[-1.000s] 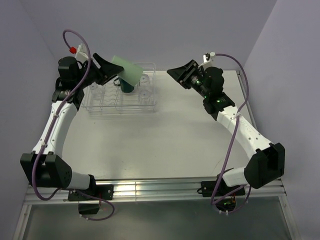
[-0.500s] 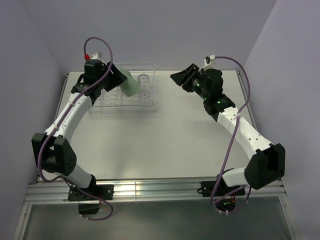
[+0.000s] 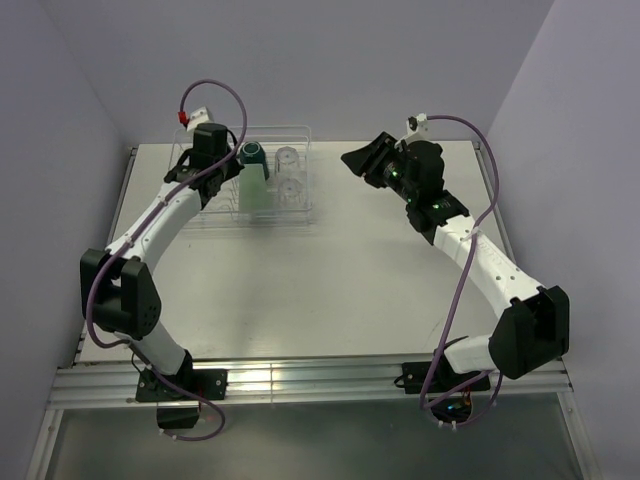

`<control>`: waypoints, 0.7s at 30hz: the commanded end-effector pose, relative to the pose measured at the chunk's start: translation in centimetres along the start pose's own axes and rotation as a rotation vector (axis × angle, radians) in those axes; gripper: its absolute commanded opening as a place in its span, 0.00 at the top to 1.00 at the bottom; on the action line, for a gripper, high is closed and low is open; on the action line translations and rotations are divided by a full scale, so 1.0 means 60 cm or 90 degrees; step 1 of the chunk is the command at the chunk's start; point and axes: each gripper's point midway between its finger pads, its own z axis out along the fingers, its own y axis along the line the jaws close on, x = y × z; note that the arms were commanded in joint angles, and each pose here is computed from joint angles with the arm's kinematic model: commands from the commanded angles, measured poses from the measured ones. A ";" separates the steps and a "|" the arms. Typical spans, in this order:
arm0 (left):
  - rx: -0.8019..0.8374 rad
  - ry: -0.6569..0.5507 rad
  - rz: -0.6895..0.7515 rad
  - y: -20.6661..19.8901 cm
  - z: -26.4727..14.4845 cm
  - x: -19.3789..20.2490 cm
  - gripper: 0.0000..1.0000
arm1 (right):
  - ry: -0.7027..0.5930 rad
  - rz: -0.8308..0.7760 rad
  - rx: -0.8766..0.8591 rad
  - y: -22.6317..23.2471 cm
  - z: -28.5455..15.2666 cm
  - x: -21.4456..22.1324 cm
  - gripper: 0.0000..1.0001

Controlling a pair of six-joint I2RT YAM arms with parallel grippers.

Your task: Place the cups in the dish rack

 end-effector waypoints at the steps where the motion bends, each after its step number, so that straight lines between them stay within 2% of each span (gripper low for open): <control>1: -0.021 -0.074 0.006 -0.007 0.007 -0.040 1.00 | -0.015 -0.021 -0.008 0.000 0.003 -0.008 0.50; 10: -0.031 -0.062 0.004 -0.008 0.019 -0.030 1.00 | -0.011 -0.037 0.000 -0.005 0.002 -0.008 0.50; 11: -0.030 -0.062 0.008 -0.010 0.019 -0.029 0.96 | -0.008 -0.037 -0.004 -0.001 0.002 -0.007 0.50; 13: -0.026 -0.051 0.022 -0.016 0.022 -0.020 0.83 | -0.001 -0.037 -0.006 -0.001 0.005 -0.004 0.50; 14: -0.016 -0.043 0.030 -0.022 0.022 -0.013 0.64 | 0.002 -0.037 -0.011 0.001 0.005 -0.003 0.50; 17: -0.015 -0.033 0.051 -0.037 0.024 -0.002 0.30 | 0.008 -0.037 -0.011 0.000 0.008 0.001 0.50; 20: -0.017 -0.026 0.053 -0.047 0.029 0.001 0.18 | 0.010 -0.040 -0.013 0.001 0.009 0.000 0.50; 21: -0.014 -0.009 0.058 -0.050 0.041 0.014 0.17 | 0.012 -0.041 -0.013 0.000 0.009 0.001 0.50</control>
